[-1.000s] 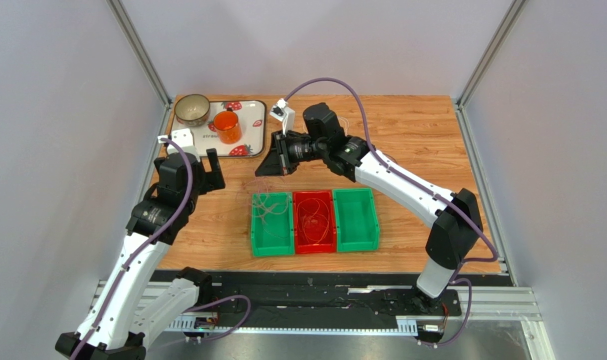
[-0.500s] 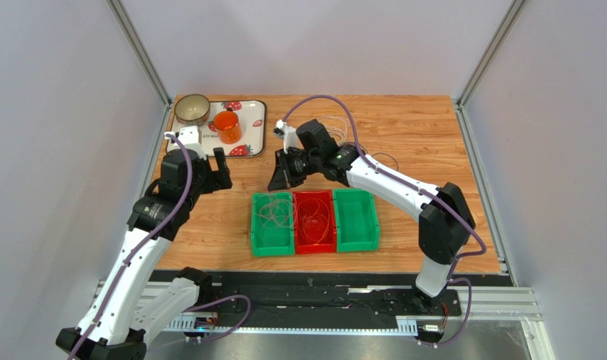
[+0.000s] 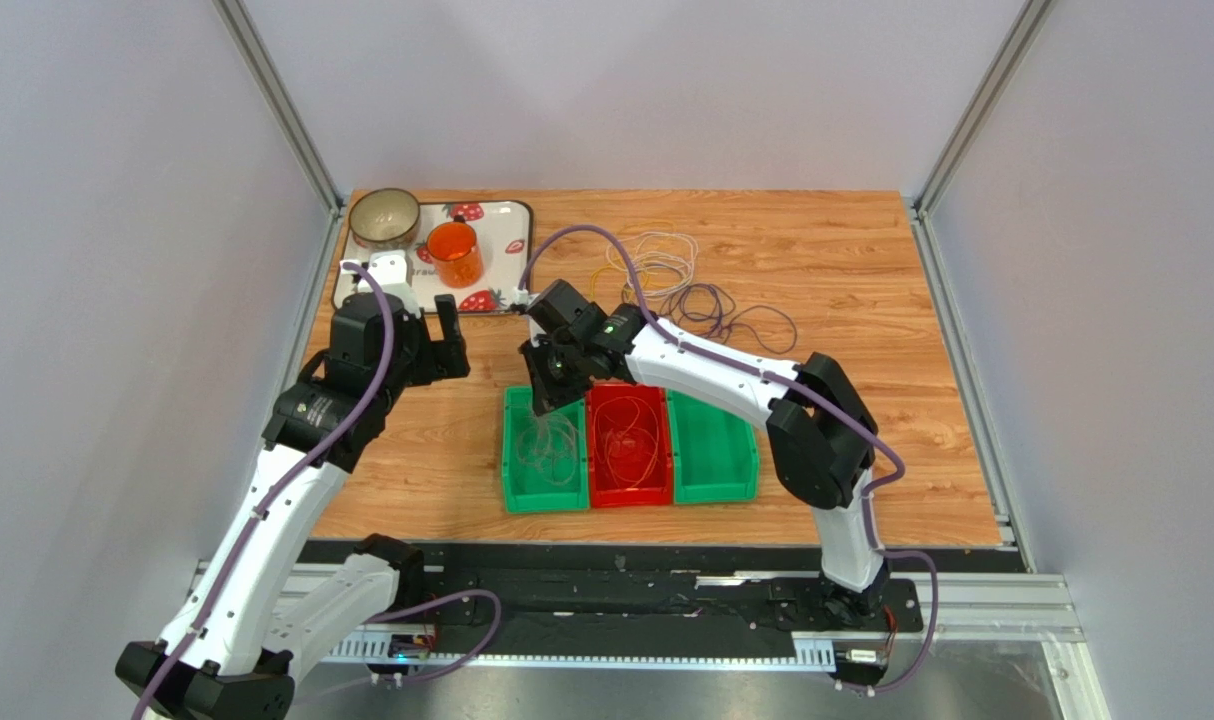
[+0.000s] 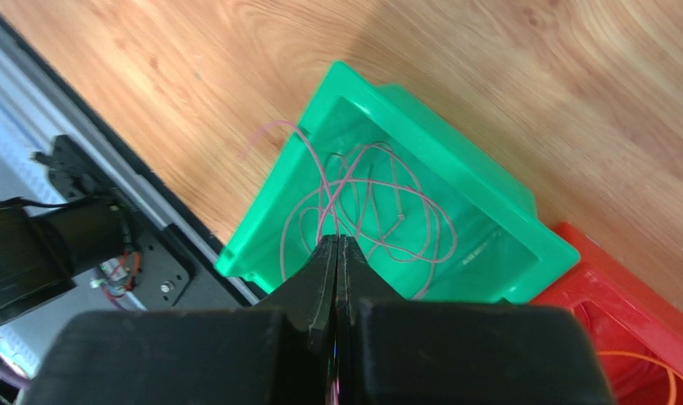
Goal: Untangle the cables
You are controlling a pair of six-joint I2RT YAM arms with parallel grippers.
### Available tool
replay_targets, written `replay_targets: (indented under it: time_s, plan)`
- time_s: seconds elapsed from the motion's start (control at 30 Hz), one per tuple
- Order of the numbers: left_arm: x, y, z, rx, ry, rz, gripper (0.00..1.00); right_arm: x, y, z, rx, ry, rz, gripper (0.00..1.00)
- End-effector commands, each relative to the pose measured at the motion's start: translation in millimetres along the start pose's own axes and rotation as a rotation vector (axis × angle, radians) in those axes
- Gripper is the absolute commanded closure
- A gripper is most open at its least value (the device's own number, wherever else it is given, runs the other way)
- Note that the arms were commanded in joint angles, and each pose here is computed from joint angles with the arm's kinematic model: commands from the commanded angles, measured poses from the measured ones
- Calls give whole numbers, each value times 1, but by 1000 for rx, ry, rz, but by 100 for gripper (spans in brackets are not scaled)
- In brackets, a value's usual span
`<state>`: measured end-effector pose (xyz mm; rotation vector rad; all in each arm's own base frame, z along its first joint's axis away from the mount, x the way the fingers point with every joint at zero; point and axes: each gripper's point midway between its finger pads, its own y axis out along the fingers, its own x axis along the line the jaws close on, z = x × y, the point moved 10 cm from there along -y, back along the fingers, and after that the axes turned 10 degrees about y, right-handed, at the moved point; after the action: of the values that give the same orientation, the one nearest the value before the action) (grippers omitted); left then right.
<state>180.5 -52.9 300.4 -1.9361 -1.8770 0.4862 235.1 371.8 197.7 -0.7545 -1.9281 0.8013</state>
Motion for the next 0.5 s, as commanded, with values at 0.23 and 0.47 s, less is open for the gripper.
replay_targets:
  time_s: [0.23,0.47]
  plan:
    - [0,-3,-12,-43,3,19,4,-6,10,0,-8,-1,201,100]
    - [-2,-2,-12,-37,0,30,4,-8,-2,-3,-65,-2,301,100]
